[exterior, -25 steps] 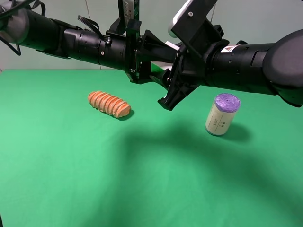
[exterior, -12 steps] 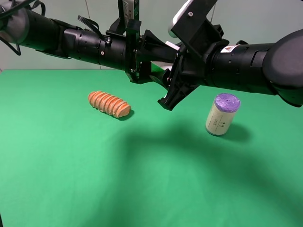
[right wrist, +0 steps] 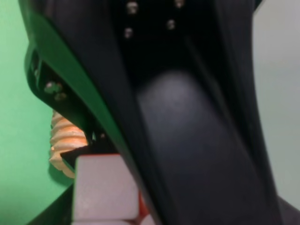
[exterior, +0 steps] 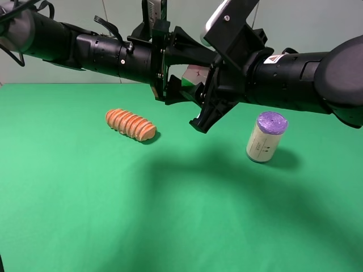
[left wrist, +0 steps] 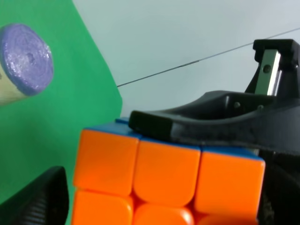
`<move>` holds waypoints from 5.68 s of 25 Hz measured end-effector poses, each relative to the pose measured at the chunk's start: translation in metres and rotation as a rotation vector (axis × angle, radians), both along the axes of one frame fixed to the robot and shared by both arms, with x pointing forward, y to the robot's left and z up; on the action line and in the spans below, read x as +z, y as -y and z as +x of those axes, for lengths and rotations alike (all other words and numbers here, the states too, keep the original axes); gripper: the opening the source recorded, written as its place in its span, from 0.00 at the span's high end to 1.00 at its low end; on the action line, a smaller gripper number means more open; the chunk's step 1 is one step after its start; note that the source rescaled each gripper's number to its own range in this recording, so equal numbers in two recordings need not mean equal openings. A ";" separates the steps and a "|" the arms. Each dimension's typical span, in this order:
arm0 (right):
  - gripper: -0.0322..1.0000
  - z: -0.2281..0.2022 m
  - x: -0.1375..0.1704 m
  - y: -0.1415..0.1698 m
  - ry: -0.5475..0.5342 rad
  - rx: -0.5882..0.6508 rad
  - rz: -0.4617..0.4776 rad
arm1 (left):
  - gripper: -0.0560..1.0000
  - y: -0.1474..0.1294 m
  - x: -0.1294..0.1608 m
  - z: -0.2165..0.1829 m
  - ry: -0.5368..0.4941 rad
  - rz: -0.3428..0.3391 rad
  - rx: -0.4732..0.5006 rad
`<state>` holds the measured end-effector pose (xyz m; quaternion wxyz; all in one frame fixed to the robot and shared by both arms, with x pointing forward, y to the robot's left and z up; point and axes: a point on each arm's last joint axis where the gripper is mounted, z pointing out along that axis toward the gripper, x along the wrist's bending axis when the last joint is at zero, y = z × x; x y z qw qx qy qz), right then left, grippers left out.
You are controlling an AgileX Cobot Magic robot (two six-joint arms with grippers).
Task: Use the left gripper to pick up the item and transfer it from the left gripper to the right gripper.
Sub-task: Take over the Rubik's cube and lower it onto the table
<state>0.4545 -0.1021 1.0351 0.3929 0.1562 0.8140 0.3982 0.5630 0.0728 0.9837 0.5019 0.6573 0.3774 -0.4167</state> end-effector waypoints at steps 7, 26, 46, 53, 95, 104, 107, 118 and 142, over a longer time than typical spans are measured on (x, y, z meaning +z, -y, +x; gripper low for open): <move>0.97 0.000 -0.001 0.000 -0.004 0.003 -0.002 | 0.42 -0.025 0.000 0.010 0.000 0.060 0.028; 0.97 0.000 -0.001 0.000 -0.002 0.003 -0.003 | 0.42 -0.074 0.065 -0.009 0.263 0.230 -0.001; 0.97 0.000 -0.001 0.000 -0.002 0.004 -0.003 | 0.01 -0.151 0.183 -0.096 0.585 0.540 0.258; 0.97 0.000 -0.001 0.000 -0.003 0.003 -0.003 | 0.01 -0.164 0.214 -0.153 0.681 0.658 0.377; 0.97 0.000 -0.001 0.000 -0.022 -0.011 0.026 | 0.03 -0.237 0.055 -0.331 0.609 1.149 1.080; 0.97 -0.004 0.008 0.006 -0.078 -0.033 0.095 | 0.03 -0.237 0.055 -0.331 0.609 1.150 1.081; 0.97 -0.003 0.013 0.017 -0.131 -0.057 0.139 | 0.03 -0.237 0.055 -0.331 0.609 1.151 1.081; 0.97 0.017 0.020 0.084 -0.310 -0.211 0.228 | 0.04 -0.237 0.055 -0.331 0.609 1.151 1.081; 0.97 0.006 0.011 0.147 -0.689 -0.670 0.119 | 0.04 -0.237 0.055 -0.331 0.609 1.151 1.081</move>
